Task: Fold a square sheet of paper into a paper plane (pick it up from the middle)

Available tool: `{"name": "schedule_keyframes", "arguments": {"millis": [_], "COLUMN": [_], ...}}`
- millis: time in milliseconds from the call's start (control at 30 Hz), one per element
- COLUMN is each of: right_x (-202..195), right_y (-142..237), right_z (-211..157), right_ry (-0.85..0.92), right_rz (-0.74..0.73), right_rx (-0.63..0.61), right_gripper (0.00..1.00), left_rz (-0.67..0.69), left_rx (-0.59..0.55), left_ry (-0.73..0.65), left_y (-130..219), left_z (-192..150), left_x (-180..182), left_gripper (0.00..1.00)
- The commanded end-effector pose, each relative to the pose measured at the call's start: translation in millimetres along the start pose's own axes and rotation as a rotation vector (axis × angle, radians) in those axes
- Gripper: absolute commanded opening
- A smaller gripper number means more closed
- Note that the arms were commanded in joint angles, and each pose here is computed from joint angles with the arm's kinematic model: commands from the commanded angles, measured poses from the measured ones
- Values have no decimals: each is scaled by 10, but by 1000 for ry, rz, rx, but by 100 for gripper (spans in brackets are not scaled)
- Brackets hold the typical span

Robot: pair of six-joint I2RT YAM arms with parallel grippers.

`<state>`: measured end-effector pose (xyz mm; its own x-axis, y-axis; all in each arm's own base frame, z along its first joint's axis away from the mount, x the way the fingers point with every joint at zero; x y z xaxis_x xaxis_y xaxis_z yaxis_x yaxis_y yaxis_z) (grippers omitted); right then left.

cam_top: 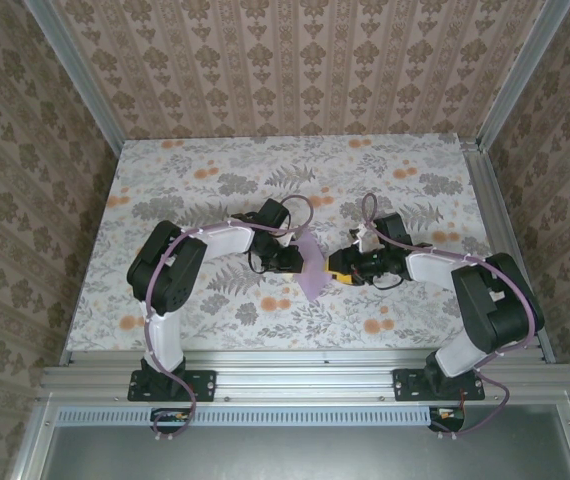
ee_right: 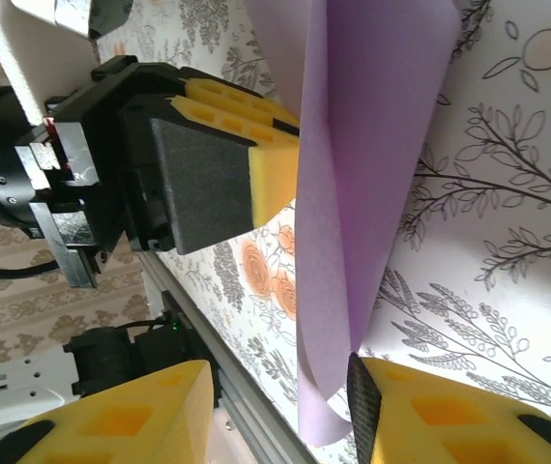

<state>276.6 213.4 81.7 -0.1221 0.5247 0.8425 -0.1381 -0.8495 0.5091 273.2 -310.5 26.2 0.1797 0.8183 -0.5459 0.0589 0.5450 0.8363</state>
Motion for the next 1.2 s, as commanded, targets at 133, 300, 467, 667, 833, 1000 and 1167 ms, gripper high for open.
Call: {"name": "schedule_keyframes", "arguments": {"millis": [133, 300, 467, 667, 833, 1000, 1167], "right_x": [-22, -65, -190, -304, -349, -362, -368], "right_y": [-72, -95, -78, -72, -51, -15, 9], "right_z": [-89, -131, -136, -144, -137, -129, -121], "right_ry": [-18, -20, -15, -13, -4, 7, 18], "right_rz": [50, 38, -54, -124, -166, -198, -218], "right_rx": [48, 61, 66, 83, 86, 84, 83], "right_gripper": [46, 46, 43, 33, 25, 19, 14], "left_rz": [138, 140, 139, 143, 141, 139, 137], "left_rx": [113, 115, 115, 116, 116, 107, 106], "left_ry": [53, 51, 51, 47, 49, 44, 42], "left_y": [-185, -184, -173, -159, -144, -101, -92], "left_z": [-283, -278, -274, -272, -267, -242, -239], "left_x": [422, 421, 410, 411, 411, 395, 401], "left_gripper": [18, 18, 18, 18, 18, 18, 17]}}
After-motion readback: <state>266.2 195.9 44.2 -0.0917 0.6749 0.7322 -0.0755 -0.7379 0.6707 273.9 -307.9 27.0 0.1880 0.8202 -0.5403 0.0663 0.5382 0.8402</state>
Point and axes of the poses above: each hand's point on the last joint's axis, 136 mm out from that joint toward the fingers, its own y axis back along the fingers, its own x axis along the line the jaws close on, z = x × y, the point moved 1 cm from there along y, back along the fingers, and after that the axes turned 9 degrees about y, right-handed, at the moved point
